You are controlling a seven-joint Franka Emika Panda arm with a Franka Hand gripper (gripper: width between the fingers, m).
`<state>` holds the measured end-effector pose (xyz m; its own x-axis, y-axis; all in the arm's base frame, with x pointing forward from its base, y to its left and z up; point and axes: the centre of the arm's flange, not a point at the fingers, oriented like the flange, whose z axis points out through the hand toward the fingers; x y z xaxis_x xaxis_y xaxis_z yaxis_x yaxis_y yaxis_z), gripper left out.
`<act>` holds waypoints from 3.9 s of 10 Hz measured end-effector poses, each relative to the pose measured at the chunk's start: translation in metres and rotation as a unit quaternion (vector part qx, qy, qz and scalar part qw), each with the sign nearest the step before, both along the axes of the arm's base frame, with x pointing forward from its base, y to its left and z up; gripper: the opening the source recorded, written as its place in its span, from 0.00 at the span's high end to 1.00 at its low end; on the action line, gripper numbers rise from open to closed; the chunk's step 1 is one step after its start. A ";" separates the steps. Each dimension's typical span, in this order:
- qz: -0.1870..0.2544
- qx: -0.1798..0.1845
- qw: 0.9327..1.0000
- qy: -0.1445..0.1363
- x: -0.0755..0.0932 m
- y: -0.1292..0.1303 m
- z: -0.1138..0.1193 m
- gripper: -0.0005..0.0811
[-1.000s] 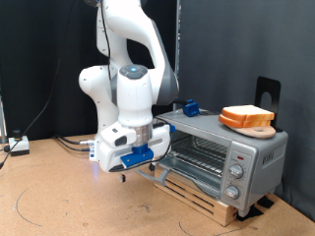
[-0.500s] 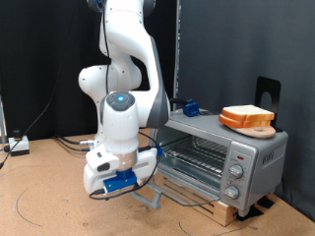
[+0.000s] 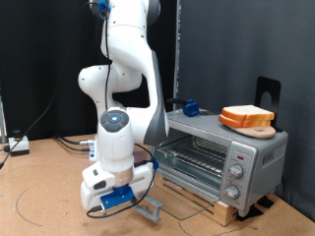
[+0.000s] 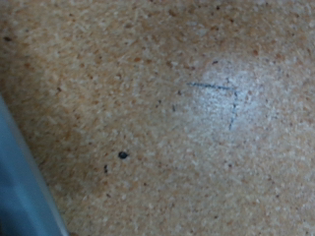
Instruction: Make a piece of toast with the oven
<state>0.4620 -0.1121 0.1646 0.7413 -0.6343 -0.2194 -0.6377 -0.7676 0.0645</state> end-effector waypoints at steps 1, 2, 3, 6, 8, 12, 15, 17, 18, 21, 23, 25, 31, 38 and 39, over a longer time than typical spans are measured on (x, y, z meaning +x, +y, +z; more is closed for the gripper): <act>-0.002 -0.003 1.000 -0.001 0.000 0.000 -0.005 0.01; -0.009 -0.003 1.000 -0.004 0.000 0.000 -0.008 0.01; -0.019 -0.003 1.000 -0.013 0.002 -0.003 -0.007 0.01; -0.040 0.001 0.999 -0.027 0.009 -0.029 0.006 0.01; -0.027 0.016 0.999 -0.017 0.007 -0.045 0.022 0.01; -0.003 0.084 0.996 -0.030 0.005 -0.037 0.039 0.01; 0.013 0.168 0.982 -0.086 0.007 -0.029 0.079 0.01; 0.020 0.187 0.977 -0.101 0.008 -0.023 0.107 0.01; 0.026 0.193 0.975 -0.107 0.007 -0.021 0.120 0.01; 0.039 0.195 0.975 -0.101 -0.001 -0.014 0.155 0.01; 0.056 0.211 0.970 -0.109 0.001 -0.008 0.156 0.01; 0.127 0.247 0.949 -0.148 0.007 0.015 0.174 0.01; 0.249 0.389 0.874 -0.151 -0.009 0.071 0.245 0.01; 0.427 0.405 0.790 -0.171 -0.034 0.114 0.287 0.01; 0.453 0.400 0.776 -0.180 -0.041 0.120 0.297 0.01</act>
